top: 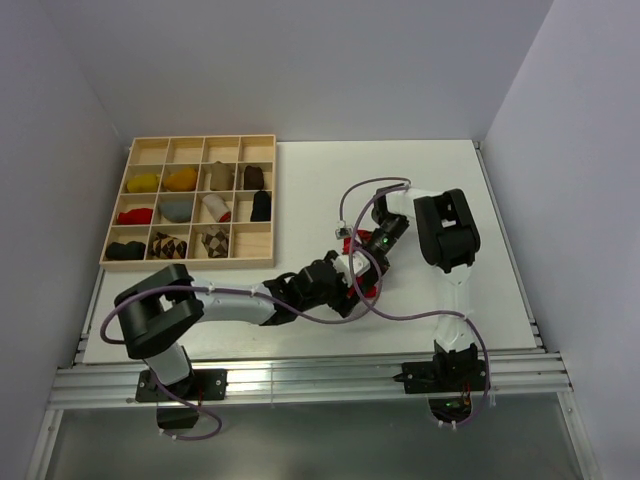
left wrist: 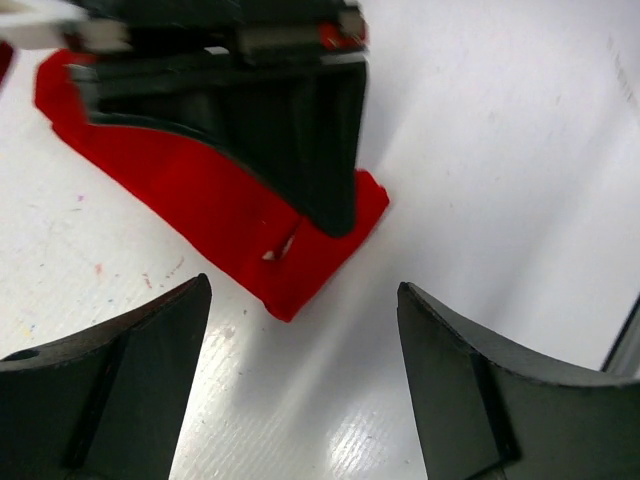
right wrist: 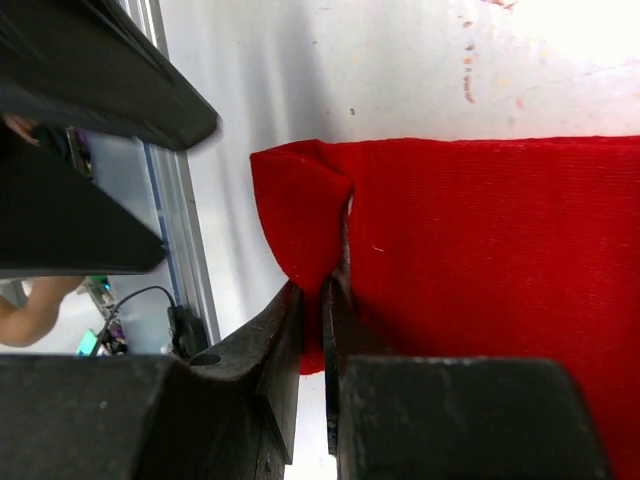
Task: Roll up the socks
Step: Roll the sock at the center of the board.
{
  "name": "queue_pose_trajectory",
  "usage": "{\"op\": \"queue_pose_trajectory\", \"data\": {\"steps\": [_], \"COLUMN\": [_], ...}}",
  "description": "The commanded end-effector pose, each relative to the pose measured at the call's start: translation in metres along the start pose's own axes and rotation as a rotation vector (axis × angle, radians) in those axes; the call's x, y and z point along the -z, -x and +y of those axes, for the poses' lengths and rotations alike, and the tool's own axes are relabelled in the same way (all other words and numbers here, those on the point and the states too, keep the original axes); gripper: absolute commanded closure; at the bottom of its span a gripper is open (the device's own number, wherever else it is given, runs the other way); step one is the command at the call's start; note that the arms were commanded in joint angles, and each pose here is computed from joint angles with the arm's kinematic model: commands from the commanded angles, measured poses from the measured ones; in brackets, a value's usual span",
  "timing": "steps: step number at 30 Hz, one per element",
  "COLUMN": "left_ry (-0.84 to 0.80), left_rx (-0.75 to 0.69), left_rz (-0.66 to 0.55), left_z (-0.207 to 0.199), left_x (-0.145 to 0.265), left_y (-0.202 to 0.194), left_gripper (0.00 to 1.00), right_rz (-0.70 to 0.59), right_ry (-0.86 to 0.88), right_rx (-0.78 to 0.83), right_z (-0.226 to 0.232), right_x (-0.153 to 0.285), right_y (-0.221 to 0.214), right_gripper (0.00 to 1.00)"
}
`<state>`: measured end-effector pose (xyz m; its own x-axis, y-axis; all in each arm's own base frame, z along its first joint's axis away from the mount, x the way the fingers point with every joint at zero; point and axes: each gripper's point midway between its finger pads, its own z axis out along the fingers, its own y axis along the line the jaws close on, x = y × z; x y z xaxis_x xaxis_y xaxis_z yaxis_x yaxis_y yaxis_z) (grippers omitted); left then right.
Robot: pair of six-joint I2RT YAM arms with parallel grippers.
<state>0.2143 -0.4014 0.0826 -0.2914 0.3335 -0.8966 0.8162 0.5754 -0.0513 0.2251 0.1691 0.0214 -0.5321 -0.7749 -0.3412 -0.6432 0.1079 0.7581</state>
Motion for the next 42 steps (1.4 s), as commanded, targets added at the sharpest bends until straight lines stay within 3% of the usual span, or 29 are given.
{"op": "queue_pose_trajectory", "data": {"steps": [1,11,17,23,24,27,29,32,38,42], "left_ry": [-0.003,0.093,0.151,0.172,0.171,0.161,0.144,0.112,-0.008,-0.084], "left_rx": [-0.122,-0.213,-0.28,-0.316,-0.323,-0.337,-0.34,-0.339,-0.26,-0.083], "left_rz": [-0.028,-0.029,-0.031,-0.039,-0.03,-0.011,-0.001,0.03,0.126,0.197], "left_z": [-0.013,-0.009,-0.003,-0.006,-0.007,-0.008,-0.011,-0.017,-0.03,-0.016], "left_x": [-0.012,-0.032,-0.04,-0.039,-0.04,-0.042,-0.043,-0.045,-0.044,-0.043], "left_y": [0.007,-0.01,-0.019,-0.02,-0.022,-0.026,-0.029,-0.034,-0.049,-0.054], "left_gripper": [0.19,0.2,0.25,0.4,0.5,0.57,0.68,1.0,1.0,1.0], "right_rz": [0.035,0.052,0.052,0.052,0.053,0.057,0.056,0.057,0.019,-0.072], "right_ry": [0.021,0.001,-0.006,-0.008,-0.008,-0.011,-0.016,-0.019,-0.054,-0.124], "right_rx": [-0.064,-0.094,-0.102,-0.114,-0.115,-0.115,-0.115,-0.117,-0.108,-0.076], "right_z": [0.004,-0.007,-0.01,-0.012,-0.012,-0.012,-0.012,-0.012,-0.011,-0.013], "right_x": [0.007,0.006,0.006,0.007,0.007,0.008,0.009,0.009,0.013,0.025], "right_y": [-0.004,-0.01,-0.01,-0.01,-0.01,-0.009,-0.009,-0.01,-0.001,0.013], "right_gripper": [0.89,0.9,0.9,0.91,0.91,0.92,0.92,0.92,0.86,0.72]}}
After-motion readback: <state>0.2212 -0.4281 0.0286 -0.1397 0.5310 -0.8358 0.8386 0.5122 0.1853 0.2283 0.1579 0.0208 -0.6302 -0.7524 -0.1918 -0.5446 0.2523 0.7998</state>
